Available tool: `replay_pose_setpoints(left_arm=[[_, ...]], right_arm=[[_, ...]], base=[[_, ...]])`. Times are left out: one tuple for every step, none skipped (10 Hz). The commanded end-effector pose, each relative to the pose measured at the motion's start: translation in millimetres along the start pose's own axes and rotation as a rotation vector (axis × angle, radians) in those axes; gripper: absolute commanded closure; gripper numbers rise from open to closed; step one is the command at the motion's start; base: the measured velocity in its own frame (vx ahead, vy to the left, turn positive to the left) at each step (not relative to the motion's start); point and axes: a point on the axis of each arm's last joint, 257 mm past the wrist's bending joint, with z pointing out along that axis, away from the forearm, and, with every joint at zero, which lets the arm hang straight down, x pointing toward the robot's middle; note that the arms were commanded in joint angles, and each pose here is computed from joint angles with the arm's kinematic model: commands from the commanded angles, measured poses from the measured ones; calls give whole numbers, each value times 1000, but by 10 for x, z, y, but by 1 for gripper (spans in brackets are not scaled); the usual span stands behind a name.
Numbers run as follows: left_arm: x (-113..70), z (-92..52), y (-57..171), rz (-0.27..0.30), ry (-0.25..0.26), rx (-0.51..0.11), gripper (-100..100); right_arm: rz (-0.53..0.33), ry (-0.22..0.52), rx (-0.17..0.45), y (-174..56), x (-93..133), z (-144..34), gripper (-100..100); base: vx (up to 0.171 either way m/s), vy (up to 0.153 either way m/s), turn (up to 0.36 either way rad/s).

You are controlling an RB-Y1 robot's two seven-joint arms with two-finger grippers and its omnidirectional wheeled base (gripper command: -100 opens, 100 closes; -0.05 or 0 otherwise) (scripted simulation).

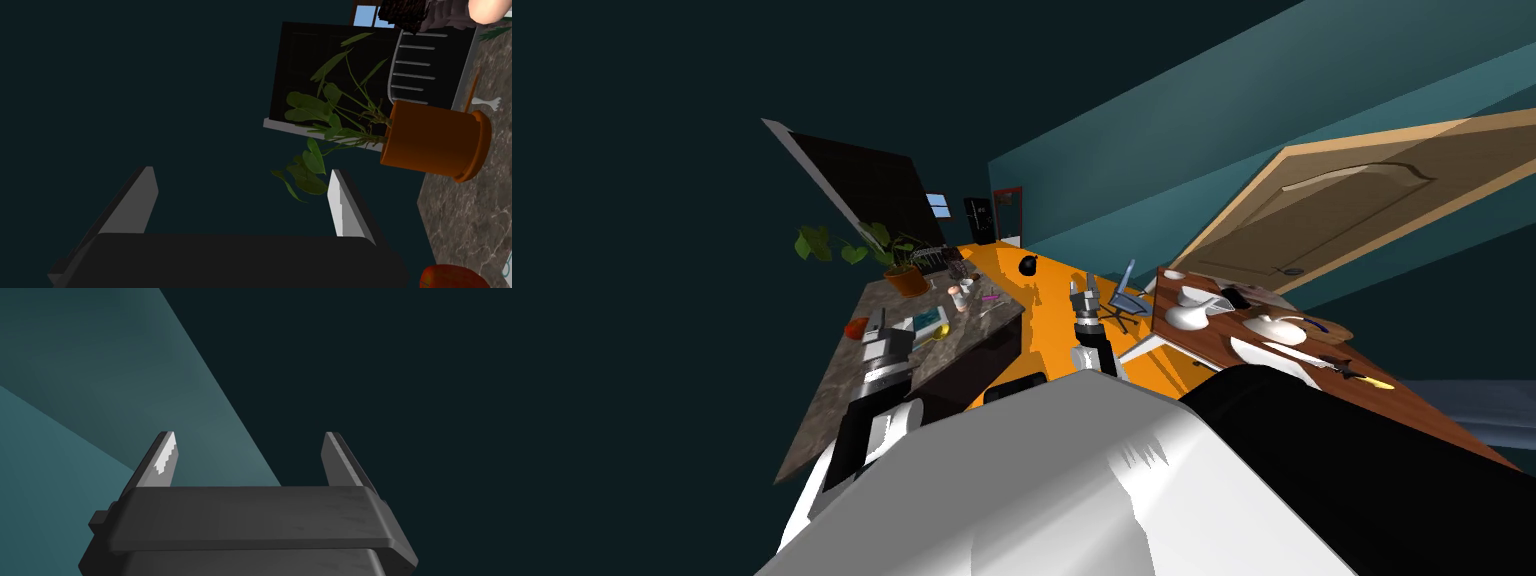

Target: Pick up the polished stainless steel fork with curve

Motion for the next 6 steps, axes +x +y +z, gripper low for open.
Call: replay_pose_setpoints(left_arm=[[-162, 13, 69, 20, -7, -41, -100], [-165, 11, 95, 20, -8, -52, -100], [-296, 22, 147, 30, -20, -80, -100], [-297, 20, 161, 30, -20, -85, -100], [-443, 29, 210, 40, -35, -114, -100], [-445, 27, 226, 40, -36, -121, -100]], right_arm=[[0, 0, 0, 0, 0, 0, 0], [0, 0, 0, 0, 0, 0, 0], [0, 0, 0, 0, 0, 0, 0], [0, 0, 0, 0, 0, 0, 0], [0, 0, 0, 0, 0, 0, 0], [0, 0, 0, 0, 0, 0, 0]], base=[[-31, -90, -73], [-25, -58, -22], [-12, -49, -75], [-8, -37, -36], [-14, -61, -83], [-12, -53, -26]])
